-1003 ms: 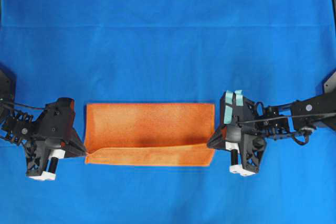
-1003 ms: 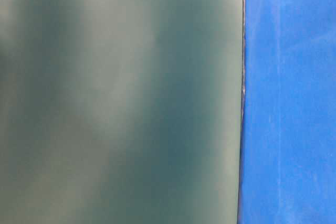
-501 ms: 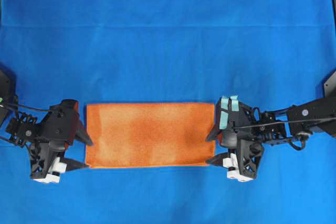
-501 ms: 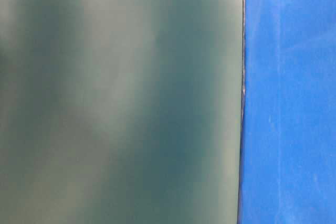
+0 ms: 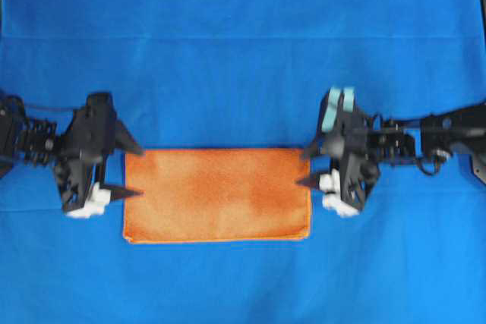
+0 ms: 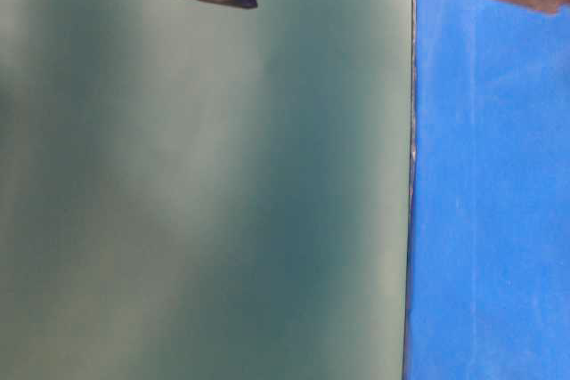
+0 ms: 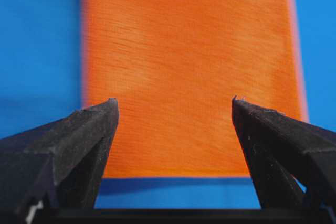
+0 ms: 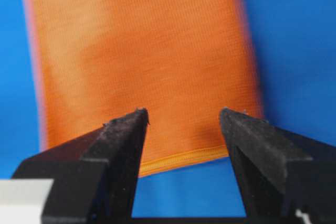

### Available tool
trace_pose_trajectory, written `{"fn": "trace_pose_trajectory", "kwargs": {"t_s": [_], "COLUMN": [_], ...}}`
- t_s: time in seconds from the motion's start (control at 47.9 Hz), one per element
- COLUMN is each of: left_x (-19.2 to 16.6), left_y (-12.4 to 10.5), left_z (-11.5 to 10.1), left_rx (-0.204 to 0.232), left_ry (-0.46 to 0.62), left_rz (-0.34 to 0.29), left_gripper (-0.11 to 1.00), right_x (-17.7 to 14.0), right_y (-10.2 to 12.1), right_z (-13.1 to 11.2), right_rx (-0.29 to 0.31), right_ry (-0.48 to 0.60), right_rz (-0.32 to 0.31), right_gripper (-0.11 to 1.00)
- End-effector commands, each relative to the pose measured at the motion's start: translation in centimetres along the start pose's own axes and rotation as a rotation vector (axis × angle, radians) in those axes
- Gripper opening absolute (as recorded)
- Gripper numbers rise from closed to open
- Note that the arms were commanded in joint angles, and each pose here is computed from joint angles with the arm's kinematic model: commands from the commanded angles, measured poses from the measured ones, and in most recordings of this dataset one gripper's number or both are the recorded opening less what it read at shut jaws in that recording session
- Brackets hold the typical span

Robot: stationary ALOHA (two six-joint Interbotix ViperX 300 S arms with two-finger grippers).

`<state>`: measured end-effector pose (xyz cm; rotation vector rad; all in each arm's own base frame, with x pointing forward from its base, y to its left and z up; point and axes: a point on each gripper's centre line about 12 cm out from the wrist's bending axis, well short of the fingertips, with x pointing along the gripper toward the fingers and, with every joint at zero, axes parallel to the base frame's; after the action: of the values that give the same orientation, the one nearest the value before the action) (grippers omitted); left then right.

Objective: Fold the orange towel.

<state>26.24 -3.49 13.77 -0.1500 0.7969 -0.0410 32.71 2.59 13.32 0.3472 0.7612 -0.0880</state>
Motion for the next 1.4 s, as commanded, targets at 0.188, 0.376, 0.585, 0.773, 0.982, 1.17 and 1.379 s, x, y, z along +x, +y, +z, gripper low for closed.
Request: {"fn": "trace_pose_trajectory", "kwargs": {"t_s": [0.188,0.376,0.585,0.773,0.982,1.17,1.379], "left_x": [0.4,1.8,2.7,2.6,2.6,2.5,2.5], "left_y": [1.2,2.0,2.2,2.6,2.9,3.1,3.1], "left_z": [-0.4,-2.0,-2.7,-2.8,-2.7,-3.0,-3.0], "left_rx": [0.010,-0.004,-0.009,-0.018,-0.034,-0.038,-0.033], "left_ry": [0.026,0.104,0.150,0.149,0.156,0.192,0.193], "left_rz": [0.034,0.060,0.070,0.078,0.088,0.096,0.096], "left_gripper": [0.81,0.81,0.78,0.77,0.69,0.24,0.02], "right_x": [0.0,1.3,2.1,2.1,2.1,2.0,2.1], "right_y": [-1.2,-1.7,-2.1,-2.1,-1.7,-1.4,-1.3], "right_z": [0.8,-0.4,-1.3,-1.3,-1.8,-2.2,-1.9], "right_rx": [-0.010,-0.008,-0.004,-0.006,-0.027,-0.036,-0.038], "right_ry": [-0.021,0.033,0.069,0.068,0.091,0.109,0.094], "right_rz": [-0.024,-0.046,-0.059,-0.060,-0.051,-0.046,-0.044], "right_gripper": [0.61,0.61,0.61,0.59,0.44,0.04,0.04]}}
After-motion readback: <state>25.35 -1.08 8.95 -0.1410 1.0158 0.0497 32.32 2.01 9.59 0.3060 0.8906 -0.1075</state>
